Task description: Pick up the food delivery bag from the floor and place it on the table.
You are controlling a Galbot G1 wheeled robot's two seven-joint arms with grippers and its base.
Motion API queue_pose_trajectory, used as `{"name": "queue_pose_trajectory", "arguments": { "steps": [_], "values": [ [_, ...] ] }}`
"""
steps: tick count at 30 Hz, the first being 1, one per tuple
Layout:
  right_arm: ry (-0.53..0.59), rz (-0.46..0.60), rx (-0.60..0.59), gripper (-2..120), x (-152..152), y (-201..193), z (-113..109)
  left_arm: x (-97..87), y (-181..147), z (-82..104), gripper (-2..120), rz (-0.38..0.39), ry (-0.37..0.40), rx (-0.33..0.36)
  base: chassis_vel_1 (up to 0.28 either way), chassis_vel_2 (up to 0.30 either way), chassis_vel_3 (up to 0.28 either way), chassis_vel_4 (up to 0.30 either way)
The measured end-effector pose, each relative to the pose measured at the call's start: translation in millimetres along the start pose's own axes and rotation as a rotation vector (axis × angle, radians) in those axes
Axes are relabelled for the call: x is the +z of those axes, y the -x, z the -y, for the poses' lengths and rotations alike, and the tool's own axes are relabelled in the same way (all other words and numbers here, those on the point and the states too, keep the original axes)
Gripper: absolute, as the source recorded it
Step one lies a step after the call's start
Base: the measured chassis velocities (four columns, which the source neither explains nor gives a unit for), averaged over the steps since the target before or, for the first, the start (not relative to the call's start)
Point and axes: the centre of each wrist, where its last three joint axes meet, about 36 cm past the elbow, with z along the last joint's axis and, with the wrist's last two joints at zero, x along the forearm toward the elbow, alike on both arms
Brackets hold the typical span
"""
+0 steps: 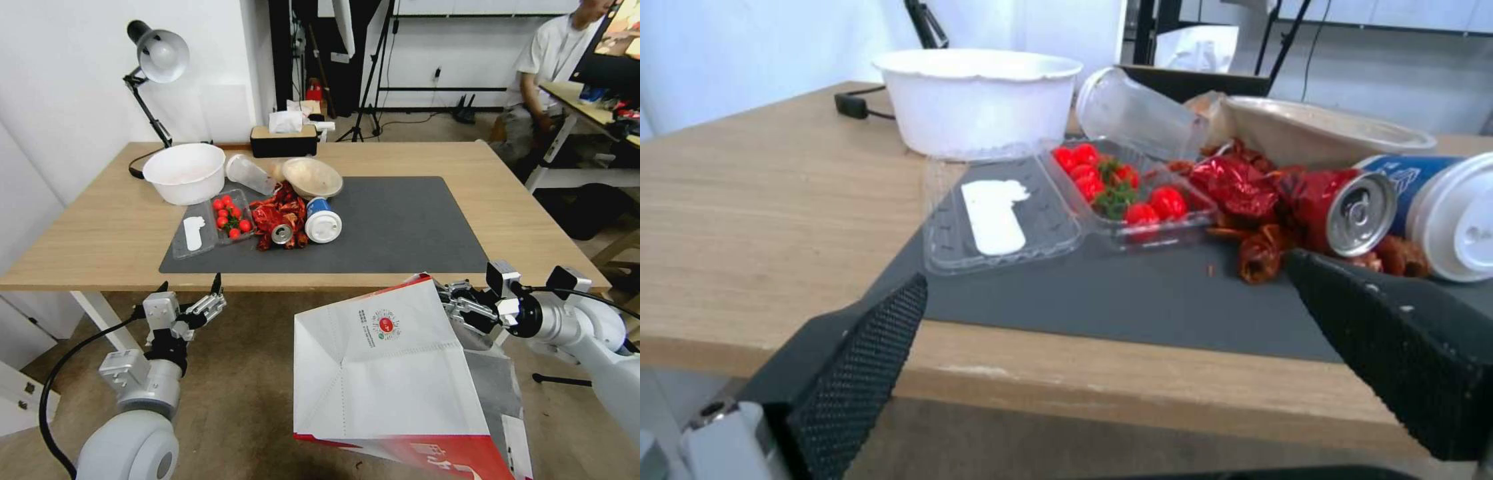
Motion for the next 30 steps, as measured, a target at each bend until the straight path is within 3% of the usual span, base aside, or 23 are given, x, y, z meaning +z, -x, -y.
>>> {"name": "queue_pose_trajectory", "arguments": {
  "steps": [30],
  "values": [
    [-0.002,-0.005,0.003,0,-3.7,-3.1,-3.3,0.7,-1.6,-3.3,100,0.025,-0.024,-0.003,0.000,0.000,0.000,0.000]
  ]
}}
